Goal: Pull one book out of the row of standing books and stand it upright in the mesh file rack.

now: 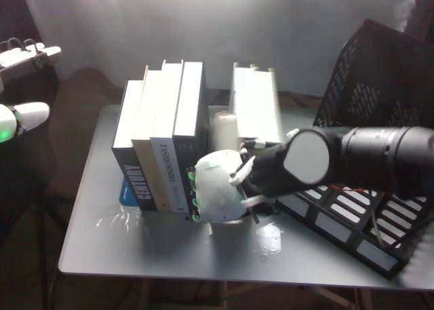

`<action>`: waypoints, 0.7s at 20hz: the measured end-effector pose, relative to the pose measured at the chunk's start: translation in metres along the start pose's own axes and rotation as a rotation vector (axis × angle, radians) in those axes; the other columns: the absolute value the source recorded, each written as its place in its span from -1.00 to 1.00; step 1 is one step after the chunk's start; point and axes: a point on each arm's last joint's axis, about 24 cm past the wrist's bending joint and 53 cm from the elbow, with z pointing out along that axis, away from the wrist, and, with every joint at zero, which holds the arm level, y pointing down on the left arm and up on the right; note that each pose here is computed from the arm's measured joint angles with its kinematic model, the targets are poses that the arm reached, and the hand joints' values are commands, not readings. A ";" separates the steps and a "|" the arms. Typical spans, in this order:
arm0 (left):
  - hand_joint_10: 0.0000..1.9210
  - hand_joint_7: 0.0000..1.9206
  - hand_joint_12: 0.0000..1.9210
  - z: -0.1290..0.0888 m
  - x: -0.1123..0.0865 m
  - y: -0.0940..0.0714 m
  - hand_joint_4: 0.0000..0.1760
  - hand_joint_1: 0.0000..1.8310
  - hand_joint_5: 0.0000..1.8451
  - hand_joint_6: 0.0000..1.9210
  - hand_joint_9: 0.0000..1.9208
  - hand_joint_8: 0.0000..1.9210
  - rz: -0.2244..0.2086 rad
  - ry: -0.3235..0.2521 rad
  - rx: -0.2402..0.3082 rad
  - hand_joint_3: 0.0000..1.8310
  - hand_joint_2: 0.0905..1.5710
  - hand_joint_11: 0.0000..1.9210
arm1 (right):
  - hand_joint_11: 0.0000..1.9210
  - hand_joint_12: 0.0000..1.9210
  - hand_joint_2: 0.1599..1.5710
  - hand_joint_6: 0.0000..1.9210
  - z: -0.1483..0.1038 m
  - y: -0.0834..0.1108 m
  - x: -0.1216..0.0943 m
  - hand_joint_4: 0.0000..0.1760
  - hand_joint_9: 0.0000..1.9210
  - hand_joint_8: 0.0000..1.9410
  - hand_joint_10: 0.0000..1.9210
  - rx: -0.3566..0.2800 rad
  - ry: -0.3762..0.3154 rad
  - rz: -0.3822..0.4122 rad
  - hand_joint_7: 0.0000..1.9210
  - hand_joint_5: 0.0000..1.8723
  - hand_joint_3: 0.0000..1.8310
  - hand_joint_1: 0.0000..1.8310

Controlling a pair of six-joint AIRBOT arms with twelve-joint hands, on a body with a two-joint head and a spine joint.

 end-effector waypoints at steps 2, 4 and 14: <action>-1.00 -1.00 -1.00 0.000 0.001 -0.003 -0.57 -0.57 -0.86 -0.97 -1.00 -1.00 -0.004 0.000 0.012 -1.00 0.86 -1.00 | -0.19 0.92 0.99 0.38 0.005 0.009 0.001 -1.00 0.02 0.27 0.43 -0.015 0.013 -0.022 0.12 -0.07 -0.89 -0.67; -1.00 -1.00 -1.00 -0.001 -0.001 -0.005 -0.43 -0.57 -0.88 -0.98 -1.00 -1.00 -0.004 -0.003 0.015 -1.00 0.86 -1.00 | 0.07 1.00 0.31 0.77 0.004 0.006 0.003 -1.00 0.17 0.72 0.78 -0.011 0.019 -0.020 0.23 -0.21 -0.27 -0.11; -1.00 -1.00 -1.00 -0.005 -0.004 -0.007 -0.39 -0.57 -0.87 -0.99 -1.00 -1.00 -0.013 -0.016 0.026 -1.00 0.86 -1.00 | -0.29 0.98 0.01 0.30 -0.002 0.006 0.004 -1.00 -0.13 0.42 0.53 -0.022 0.021 0.020 0.02 -0.13 -0.32 0.46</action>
